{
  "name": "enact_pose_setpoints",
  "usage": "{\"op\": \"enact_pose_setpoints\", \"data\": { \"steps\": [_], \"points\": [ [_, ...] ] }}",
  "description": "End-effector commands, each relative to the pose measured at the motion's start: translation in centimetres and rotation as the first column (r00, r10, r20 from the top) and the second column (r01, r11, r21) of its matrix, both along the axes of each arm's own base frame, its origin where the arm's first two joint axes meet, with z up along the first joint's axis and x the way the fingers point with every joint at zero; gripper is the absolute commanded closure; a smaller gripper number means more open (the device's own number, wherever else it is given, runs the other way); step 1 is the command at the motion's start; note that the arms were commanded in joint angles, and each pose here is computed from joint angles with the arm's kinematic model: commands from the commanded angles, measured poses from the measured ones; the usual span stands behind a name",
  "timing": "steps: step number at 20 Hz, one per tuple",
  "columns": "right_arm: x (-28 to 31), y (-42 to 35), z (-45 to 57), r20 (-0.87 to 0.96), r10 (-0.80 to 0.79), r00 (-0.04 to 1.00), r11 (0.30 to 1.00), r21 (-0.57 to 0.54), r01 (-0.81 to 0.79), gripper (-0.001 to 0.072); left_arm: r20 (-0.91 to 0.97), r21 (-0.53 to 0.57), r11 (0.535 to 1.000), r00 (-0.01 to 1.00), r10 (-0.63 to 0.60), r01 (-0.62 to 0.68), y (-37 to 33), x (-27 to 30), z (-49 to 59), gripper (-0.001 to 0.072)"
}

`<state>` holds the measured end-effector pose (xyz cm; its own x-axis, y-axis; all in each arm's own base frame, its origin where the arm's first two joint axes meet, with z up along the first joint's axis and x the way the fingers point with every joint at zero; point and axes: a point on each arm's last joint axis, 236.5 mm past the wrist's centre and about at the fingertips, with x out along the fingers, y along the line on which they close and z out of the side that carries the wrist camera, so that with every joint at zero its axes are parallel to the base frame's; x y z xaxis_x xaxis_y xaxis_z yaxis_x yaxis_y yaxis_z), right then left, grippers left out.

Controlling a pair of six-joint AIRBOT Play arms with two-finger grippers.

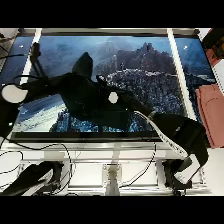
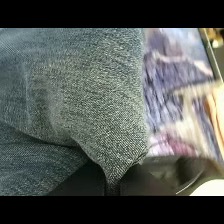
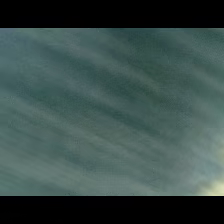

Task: Fold the clothes and pants, and hang the long-sleeved shirts on hangers.

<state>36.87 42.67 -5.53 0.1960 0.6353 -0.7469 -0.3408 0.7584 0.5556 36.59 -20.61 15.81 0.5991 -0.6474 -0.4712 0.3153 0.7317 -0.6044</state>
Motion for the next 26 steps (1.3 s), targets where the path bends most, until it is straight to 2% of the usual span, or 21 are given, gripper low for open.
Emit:
{"op": "enact_pose_setpoints", "data": {
  "steps": [1,3,5,8,11,12,13,14,16,19,22,23,25,26],
  "points": [
    [-0.5,-9.2,-0.7,-0.026,0.151,0.988,0.934,-0.324,-0.152,0.0694,-0.09,0.017,0.996,0.992,-0.091,0.093,-3.7,-0.9,-3.7,0.0662],
    [0.5,-16.1,2.4,-0.004,0.153,0.988,0.867,-0.479,-0.137,0.0694,-0.128,0.031,0.989,0.982,-0.137,0.142,-6.6,-1.3,-6.3,0.0662],
    [0.9,-22.6,7.2,0.032,0.098,0.995,0.822,-0.566,-0.063,0.0694,-0.143,0.012,0.986,0.977,-0.161,0.164,-9.7,-1.7,-7.9,0.0662],
    [1.5,-28.9,13.8,0.149,-0.025,0.989,0.824,-0.557,0.105,0.0694,-0.183,-0.099,0.981,0.966,-0.182,0.166,-15.2,-3.2,-9.0,0.0662],
    [2.1,-32.8,18.2,0.264,-0.131,0.956,0.829,-0.499,0.251,0.0694,-0.163,-0.111,0.979,0.969,-0.188,0.171,-19.0,-4.6,-10.4,0.0657],
    [2.0,-33.7,19.0,0.28,-0.152,0.948,0.826,-0.491,0.278,0.0694,-0.17,-0.102,0.975,0.962,-0.213,0.198,-19.9,-5.6,-11.0,0.0547],
    [2.0,-34.4,19.4,0.29,-0.169,0.942,0.822,-0.486,0.297,0.0694,-0.165,-0.086,0.968,0.955,-0.247,0.235,-20.7,-6.6,-11.5,0.018],
    [2.1,-35.0,19.6,0.293,-0.182,0.939,0.818,-0.484,0.31,0.0694,-0.157,-0.076,0.961,0.949,-0.273,0.264,-21.2,-7.4,-11.6,0.0009],
    [2.5,-36.3,19.0,0.302,-0.183,0.935,0.803,-0.503,0.32,0.0694,-0.137,-0.065,0.951,0.941,-0.31,0.303,-21.4,-8.1,-11.2,0.0014],
    [2.5,-40.5,17.1,0.277,-0.231,0.933,0.759,-0.549,0.351,0.0694,-0.055,-0.073,0.952,0.952,-0.301,0.296,-19.9,-7.1,-7.7,0.0013],
    [1.7,-45.3,14.9,0.233,-0.353,0.906,0.717,-0.554,0.422,0.0695,0.154,0.039,0.954,0.941,-0.3,0.298,-16.4,-4.8,-3.3,0.0019],
    [1.2,-46.1,14.0,0.216,-0.378,0.9,0.717,-0.547,0.432,0.0695,0.208,0.083,0.958,0.935,-0.287,0.275,-14.8,-3.9,-2.1,0.0111],
    [0.1,-44.9,11.8,0.175,-0.379,0.909,0.784,-0.461,0.416,0.0696,0.297,0.173,0.96,0.918,-0.262,0.218,-11.7,-2.2,-0.4,0.0469],
    [-0.6,-43.2,10.7,0.154,-0.36,0.92,0.834,-0.389,0.391,0.0695,0.325,0.2,0.961,0.913,-0.248,0.19,-10.4,-1.4,0.2,0.0581]
  ]
}}
